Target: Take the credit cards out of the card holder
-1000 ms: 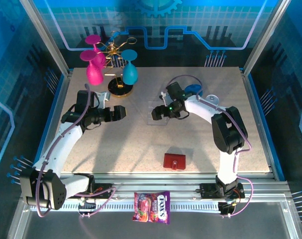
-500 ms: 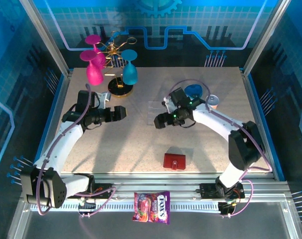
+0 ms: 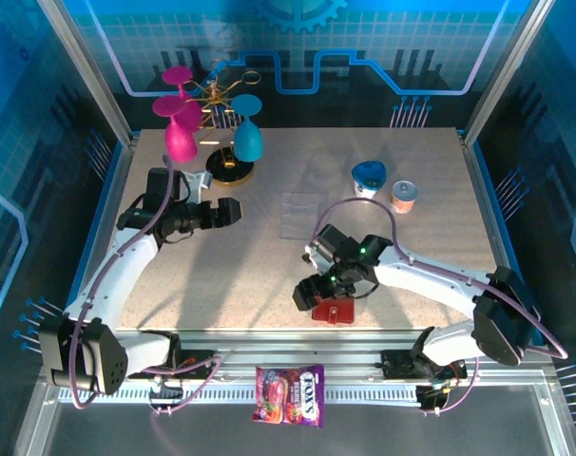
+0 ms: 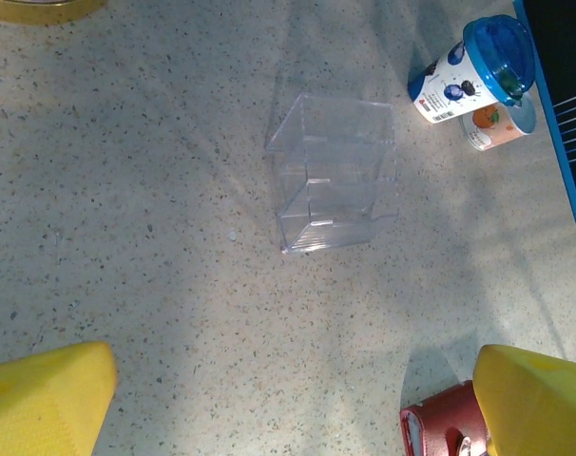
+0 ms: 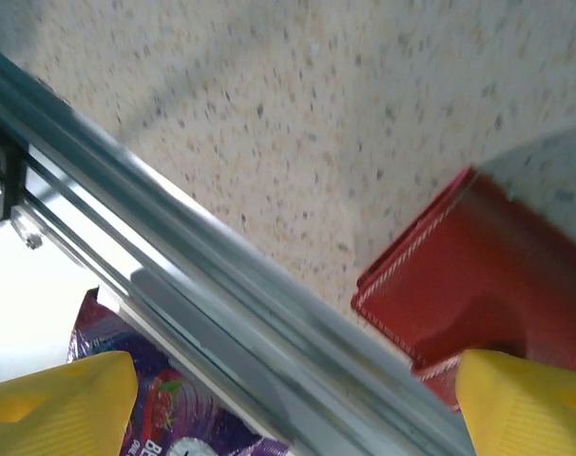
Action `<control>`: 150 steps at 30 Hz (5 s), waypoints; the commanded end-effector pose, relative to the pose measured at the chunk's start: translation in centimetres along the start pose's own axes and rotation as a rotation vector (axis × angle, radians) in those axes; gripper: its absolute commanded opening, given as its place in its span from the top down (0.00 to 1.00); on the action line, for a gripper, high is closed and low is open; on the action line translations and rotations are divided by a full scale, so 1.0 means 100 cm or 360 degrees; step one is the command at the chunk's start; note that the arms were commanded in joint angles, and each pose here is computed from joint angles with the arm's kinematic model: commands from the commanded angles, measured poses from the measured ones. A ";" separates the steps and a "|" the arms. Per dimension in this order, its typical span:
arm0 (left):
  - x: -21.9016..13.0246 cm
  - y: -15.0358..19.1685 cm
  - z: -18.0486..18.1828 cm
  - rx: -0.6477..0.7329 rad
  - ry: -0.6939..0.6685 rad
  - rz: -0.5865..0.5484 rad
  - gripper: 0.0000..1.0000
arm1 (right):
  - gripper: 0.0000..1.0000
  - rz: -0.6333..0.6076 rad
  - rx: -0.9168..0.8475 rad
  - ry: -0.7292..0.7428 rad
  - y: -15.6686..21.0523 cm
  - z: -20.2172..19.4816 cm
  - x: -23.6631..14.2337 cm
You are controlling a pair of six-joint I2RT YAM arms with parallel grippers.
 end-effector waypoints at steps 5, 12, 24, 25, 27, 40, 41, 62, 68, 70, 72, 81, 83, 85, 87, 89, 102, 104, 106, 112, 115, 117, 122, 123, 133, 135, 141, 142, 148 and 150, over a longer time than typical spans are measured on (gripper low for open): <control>0.011 0.000 0.008 0.0056 -0.0024 -0.0073 0.02 | 0.12 0.0082 0.0154 0.0044 0.043 -0.019 0.017; 0.014 0.009 0.014 0.0083 -0.0050 -0.0055 0.02 | 0.11 0.0074 0.0234 0.0094 0.062 -0.040 0.030; 0.015 0.011 0.016 0.0064 -0.0067 -0.0045 0.02 | 0.10 -0.0029 0.0296 0.0183 0.052 -0.057 0.036; 0.015 0.011 0.016 0.0063 -0.0070 -0.0044 0.02 | 0.10 -0.0045 0.0301 0.0181 0.049 -0.057 0.036; 0.014 0.010 0.016 0.0059 -0.0072 -0.0049 0.02 | 0.10 -0.0073 0.0320 0.0174 0.044 -0.059 0.037; 0.005 0.001 0.004 0.0027 -0.0041 -0.0073 0.02 | 0.12 -0.0187 0.0345 0.0125 0.010 -0.057 0.038; 0.005 0.001 0.002 0.0014 -0.0033 -0.0071 0.02 | 0.12 -0.0184 0.0340 0.0117 0.008 -0.055 0.038; 0.020 0.041 -0.035 -0.0046 0.0063 0.0101 0.03 | 0.26 -0.0279 0.0347 0.0248 -0.025 -0.038 0.039; 0.015 0.049 -0.035 -0.0040 0.0057 0.0120 0.03 | 0.26 -0.0289 0.0311 0.0235 -0.028 -0.029 0.041; 0.015 0.052 -0.035 -0.0053 0.0064 0.0128 0.03 | 0.26 -0.0269 0.0301 0.0213 -0.032 -0.024 0.046; 0.014 0.055 -0.035 -0.0066 0.0068 0.0124 0.03 | 0.26 -0.0269 0.0293 0.0198 -0.037 -0.019 0.049; 0.013 0.064 -0.031 -0.0118 0.0062 0.0041 0.03 | 0.29 -0.0318 0.0213 0.0155 -0.065 0.004 0.053; 0.013 0.066 -0.028 -0.0145 0.0050 0.0006 0.03 | 0.31 -0.0318 0.0188 0.0155 -0.072 0.007 0.056; 0.014 0.068 -0.026 -0.0174 0.0052 -0.0017 0.03 | 0.34 -0.0314 0.0176 0.0137 -0.078 0.011 0.059; 0.017 0.071 -0.026 -0.0212 0.0070 -0.0027 0.03 | 0.35 -0.0301 0.0155 0.0123 -0.082 0.015 0.063; 0.022 0.074 -0.027 -0.0233 0.0085 -0.0020 0.04 | 0.37 -0.0290 0.0126 0.0097 -0.087 0.019 0.068; 0.041 0.074 -0.033 -0.0226 0.0101 0.0110 0.12 | 0.32 -0.0309 0.0116 -0.0010 -0.093 0.032 0.038; 0.044 0.076 -0.033 -0.0259 0.0123 0.0102 0.14 | 0.30 -0.0331 0.0183 -0.0049 -0.081 0.026 0.029; 0.049 0.079 -0.036 -0.0286 0.0169 0.0119 0.20 | 0.29 -0.0350 0.0282 -0.0085 -0.071 0.019 0.024; 0.073 0.100 -0.051 -0.0332 0.0328 0.0316 0.30 | 0.34 -0.0367 0.0553 -0.0183 -0.049 -0.004 0.024; 0.085 0.109 -0.055 -0.0391 0.0412 0.0392 0.33 | 0.38 -0.0313 0.0632 -0.0221 -0.047 -0.012 0.034; 0.090 0.114 -0.060 -0.0413 0.0469 0.0417 0.34 | 0.39 -0.0292 0.0649 -0.0258 -0.049 -0.011 0.041; 0.103 0.129 -0.065 -0.0429 0.0494 0.0521 0.34 | 0.41 -0.0256 0.0659 -0.0305 -0.058 -0.007 0.055; 0.105 0.133 -0.065 -0.0434 0.0483 0.0540 0.34 | 0.41 -0.0250 0.0657 -0.0310 -0.060 -0.006 0.057; 0.113 0.164 -0.051 -0.0523 0.0413 0.0633 0.42 | 0.49 -0.0229 0.0668 -0.0386 -0.084 -0.004 0.070; 0.114 0.169 -0.050 -0.0532 0.0413 0.0648 0.45 | 0.52 -0.0233 0.0657 -0.0398 -0.089 -0.003 0.069; 0.118 0.176 -0.050 -0.0556 0.0400 0.0677 0.51 | 0.59 -0.0229 0.0641 -0.0368 -0.096 -0.005 0.064; 0.119 0.177 -0.050 -0.0561 0.0399 0.0688 0.51 | 0.61 -0.0228 0.0640 -0.0366 -0.097 -0.006 0.063; 0.124 0.187 -0.055 -0.0580 0.0409 0.0746 0.55 | 0.66 -0.0225 0.0644 -0.0380 -0.104 -0.011 0.061; 0.124 0.191 -0.057 -0.0584 0.0410 0.0756 0.55 | 0.66 -0.0228 0.0644 -0.0383 -0.105 -0.012 0.059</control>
Point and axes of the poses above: each hand's point on the last joint's axis, 136 mm out from that joint toward the fingers, its own x axis out along the fingers, its own z axis along the line the jaws close on, y = z × x, the point moved 1 cm from there along -x, back along the fingers, and after that the axes turned 10 degrees about x, right-handed, at the moved point
